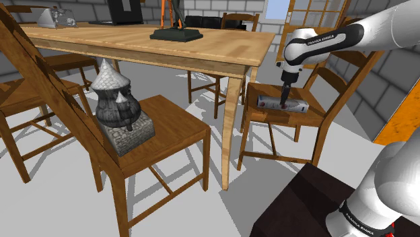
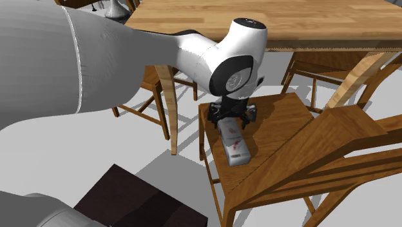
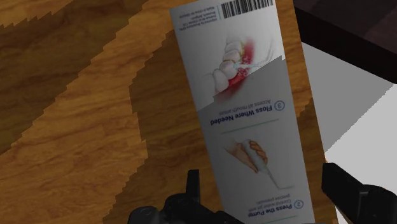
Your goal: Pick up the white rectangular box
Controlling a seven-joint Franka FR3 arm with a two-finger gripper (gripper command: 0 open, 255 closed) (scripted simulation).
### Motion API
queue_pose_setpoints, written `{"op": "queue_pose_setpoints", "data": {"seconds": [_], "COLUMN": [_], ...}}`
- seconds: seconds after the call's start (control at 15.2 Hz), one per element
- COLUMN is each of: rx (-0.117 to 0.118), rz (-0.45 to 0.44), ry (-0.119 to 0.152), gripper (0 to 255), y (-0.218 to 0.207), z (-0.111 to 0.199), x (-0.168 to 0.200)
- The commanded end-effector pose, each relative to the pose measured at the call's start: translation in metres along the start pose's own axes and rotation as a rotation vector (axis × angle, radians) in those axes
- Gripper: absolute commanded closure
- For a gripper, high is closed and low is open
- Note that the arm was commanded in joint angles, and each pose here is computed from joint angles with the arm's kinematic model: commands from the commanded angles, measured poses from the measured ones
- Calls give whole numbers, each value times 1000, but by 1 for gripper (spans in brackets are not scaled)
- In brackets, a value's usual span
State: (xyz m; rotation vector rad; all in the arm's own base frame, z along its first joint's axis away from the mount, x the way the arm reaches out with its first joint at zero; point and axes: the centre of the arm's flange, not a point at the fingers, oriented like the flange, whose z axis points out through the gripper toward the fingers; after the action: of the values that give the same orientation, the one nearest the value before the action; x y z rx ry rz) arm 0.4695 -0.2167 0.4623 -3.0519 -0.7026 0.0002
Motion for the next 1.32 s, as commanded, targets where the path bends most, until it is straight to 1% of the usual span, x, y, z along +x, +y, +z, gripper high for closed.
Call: {"op": "queue_pose_setpoints", "data": {"seconds": [0.0, 0.59, 1.25], "rx": [0, 0, 0], "rz": [0, 0, 0], "ry": [0, 0, 0], "gripper": [255, 255, 255], "y": [0, 0, -1], "z": [2, 2, -51], "x": [0, 0, 0]}}
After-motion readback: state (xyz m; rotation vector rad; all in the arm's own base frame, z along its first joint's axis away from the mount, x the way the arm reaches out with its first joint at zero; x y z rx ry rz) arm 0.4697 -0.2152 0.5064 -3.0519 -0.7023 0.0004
